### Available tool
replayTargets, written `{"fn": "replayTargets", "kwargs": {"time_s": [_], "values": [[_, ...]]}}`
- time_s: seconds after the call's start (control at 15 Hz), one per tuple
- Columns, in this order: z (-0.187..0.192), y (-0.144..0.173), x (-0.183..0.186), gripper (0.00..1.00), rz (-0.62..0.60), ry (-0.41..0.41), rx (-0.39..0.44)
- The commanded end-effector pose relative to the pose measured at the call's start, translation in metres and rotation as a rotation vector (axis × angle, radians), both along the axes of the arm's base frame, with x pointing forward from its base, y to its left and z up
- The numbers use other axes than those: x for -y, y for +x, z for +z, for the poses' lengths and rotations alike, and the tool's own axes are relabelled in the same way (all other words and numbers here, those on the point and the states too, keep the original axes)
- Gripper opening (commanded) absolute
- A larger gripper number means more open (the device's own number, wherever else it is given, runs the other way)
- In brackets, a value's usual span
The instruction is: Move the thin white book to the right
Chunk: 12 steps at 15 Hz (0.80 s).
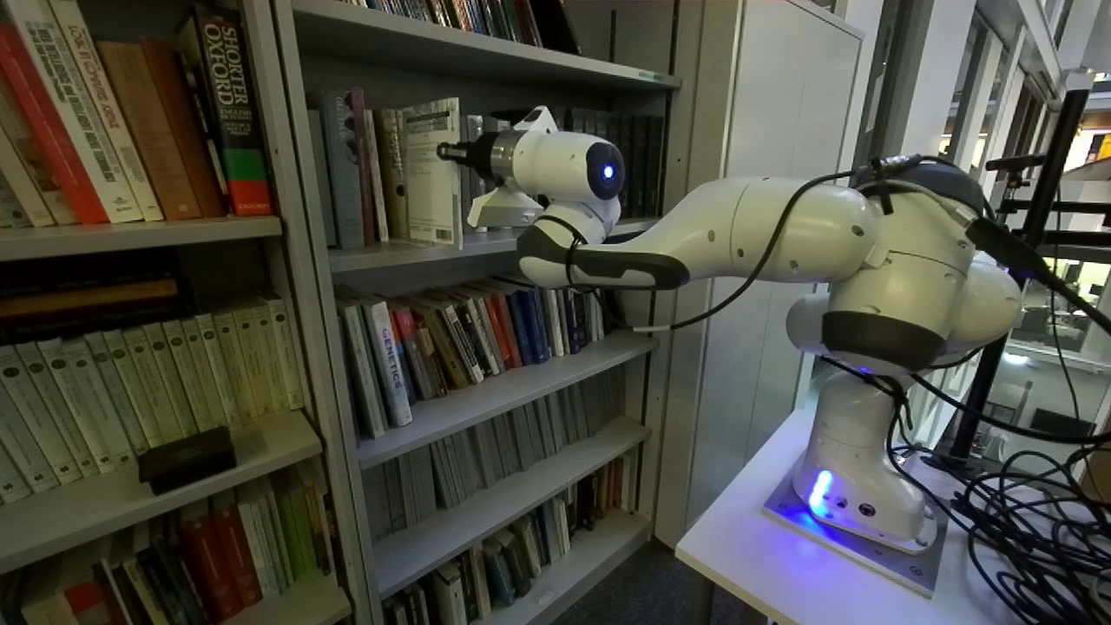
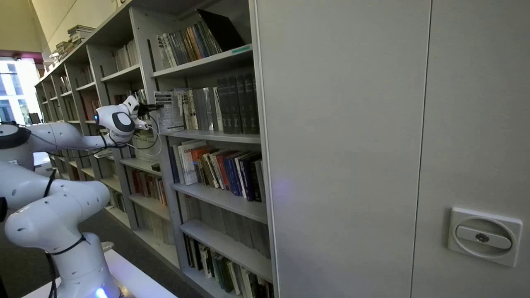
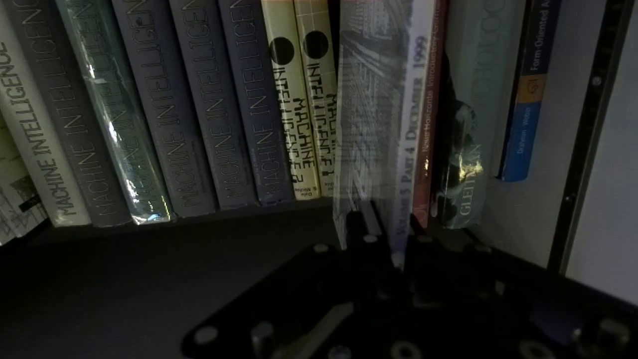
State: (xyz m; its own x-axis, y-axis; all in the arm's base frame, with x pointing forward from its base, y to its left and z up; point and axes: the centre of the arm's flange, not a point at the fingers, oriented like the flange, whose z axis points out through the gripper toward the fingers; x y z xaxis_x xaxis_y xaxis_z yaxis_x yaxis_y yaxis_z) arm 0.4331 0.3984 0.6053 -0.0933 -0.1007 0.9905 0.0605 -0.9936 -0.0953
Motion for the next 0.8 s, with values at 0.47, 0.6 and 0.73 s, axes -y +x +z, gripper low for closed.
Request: {"fn": "replayTargets", "kwargs": {"time_s": [0.47, 0.6, 0.73], "values": [[0.009, -0.044, 0.018, 0.02, 0.001, -0.003, 0.059], [0.008, -0.048, 0.019, 0.02, -0.002, -0.008, 0.063], [0.007, -0.05, 0.02, 0.02, -0.006, -0.009, 0.065]]}}
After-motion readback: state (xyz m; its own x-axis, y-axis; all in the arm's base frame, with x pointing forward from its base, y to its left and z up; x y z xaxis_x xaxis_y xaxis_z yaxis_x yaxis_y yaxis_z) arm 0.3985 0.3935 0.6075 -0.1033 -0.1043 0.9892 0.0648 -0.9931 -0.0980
